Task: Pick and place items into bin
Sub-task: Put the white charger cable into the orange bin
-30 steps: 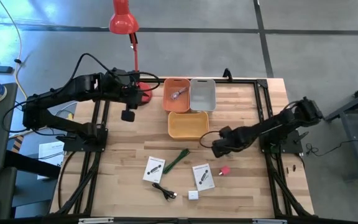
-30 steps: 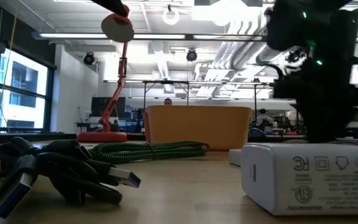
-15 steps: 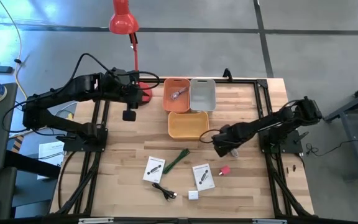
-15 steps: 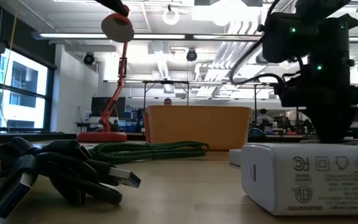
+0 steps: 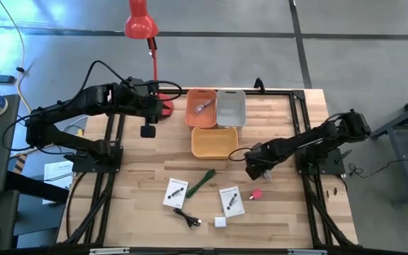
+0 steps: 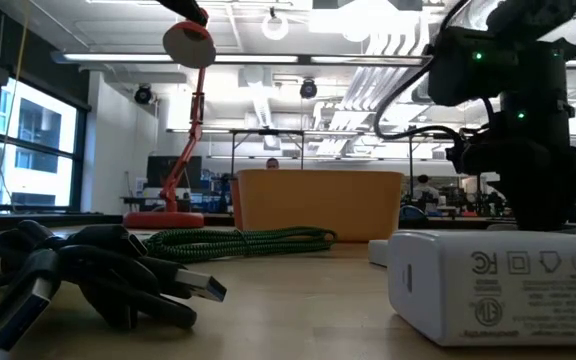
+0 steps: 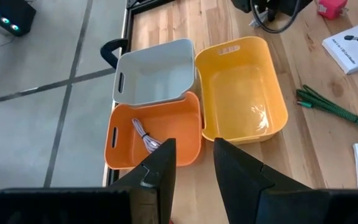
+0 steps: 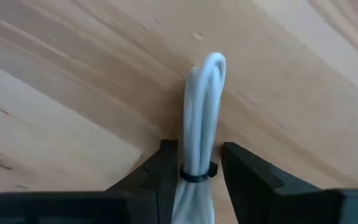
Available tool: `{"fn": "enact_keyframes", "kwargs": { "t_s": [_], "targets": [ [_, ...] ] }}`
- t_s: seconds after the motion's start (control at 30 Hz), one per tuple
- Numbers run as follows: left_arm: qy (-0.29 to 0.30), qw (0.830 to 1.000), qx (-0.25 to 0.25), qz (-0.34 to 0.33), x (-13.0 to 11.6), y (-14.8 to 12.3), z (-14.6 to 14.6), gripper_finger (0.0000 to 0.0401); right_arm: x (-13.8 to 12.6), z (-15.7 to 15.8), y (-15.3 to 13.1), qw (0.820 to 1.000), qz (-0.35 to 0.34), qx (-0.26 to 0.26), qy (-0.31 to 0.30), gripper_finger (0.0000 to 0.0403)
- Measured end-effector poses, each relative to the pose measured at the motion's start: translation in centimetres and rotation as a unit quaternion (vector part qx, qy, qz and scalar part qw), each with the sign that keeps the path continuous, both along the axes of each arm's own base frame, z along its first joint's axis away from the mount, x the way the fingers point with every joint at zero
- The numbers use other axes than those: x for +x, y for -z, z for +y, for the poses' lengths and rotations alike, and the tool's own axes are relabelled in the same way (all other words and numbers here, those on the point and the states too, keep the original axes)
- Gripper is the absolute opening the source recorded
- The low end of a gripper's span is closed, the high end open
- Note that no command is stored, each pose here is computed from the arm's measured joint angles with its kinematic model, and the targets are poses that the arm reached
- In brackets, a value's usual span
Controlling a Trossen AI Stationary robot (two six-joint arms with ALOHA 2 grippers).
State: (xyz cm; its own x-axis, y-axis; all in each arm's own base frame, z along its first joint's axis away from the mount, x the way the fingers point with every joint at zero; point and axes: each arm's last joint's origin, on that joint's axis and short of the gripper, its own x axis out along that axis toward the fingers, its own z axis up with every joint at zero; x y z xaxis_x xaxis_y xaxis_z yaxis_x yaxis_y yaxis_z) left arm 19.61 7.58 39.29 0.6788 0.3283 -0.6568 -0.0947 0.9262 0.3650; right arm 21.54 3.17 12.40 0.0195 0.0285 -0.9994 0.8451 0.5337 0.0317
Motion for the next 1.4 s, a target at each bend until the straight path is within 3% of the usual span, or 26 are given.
{"fn": "enact_keyframes", "kwargs": {
  "t_s": [0.2, 0.4, 0.8, 1.13, 1.4],
  "targets": [
    [-0.002, 1.000, -0.002, 0.000, 0.0, 0.0, 0.0, 0.0095, -0.4, 0.0, -0.7, 1.000, -0.019, -0.010, -0.004, 0.0108],
    [-0.004, 1.000, -0.001, -0.004, 0.0, 0.0, 0.0, 0.0095, -0.8, -0.2, -1.4, 0.999, -0.035, -0.021, -0.016, 0.0047],
    [-0.021, 1.000, 0.004, -0.004, 0.0, -0.1, 0.1, 0.0095, -0.9, -0.3, -2.2, 0.998, -0.052, -0.025, -0.024, 0.0056],
    [-0.032, 0.999, 0.010, -0.010, 0.1, -0.2, 0.2, 0.0095, -2.0, -1.4, -5.6, 0.987, -0.144, -0.066, 0.003, 0.0044],
    [-0.038, 0.999, 0.014, -0.010, 0.1, -0.2, 0.2, 0.0095, -3.6, -3.4, -9.5, 0.955, -0.270, -0.120, 0.036, 0.0045]
  ]
}}
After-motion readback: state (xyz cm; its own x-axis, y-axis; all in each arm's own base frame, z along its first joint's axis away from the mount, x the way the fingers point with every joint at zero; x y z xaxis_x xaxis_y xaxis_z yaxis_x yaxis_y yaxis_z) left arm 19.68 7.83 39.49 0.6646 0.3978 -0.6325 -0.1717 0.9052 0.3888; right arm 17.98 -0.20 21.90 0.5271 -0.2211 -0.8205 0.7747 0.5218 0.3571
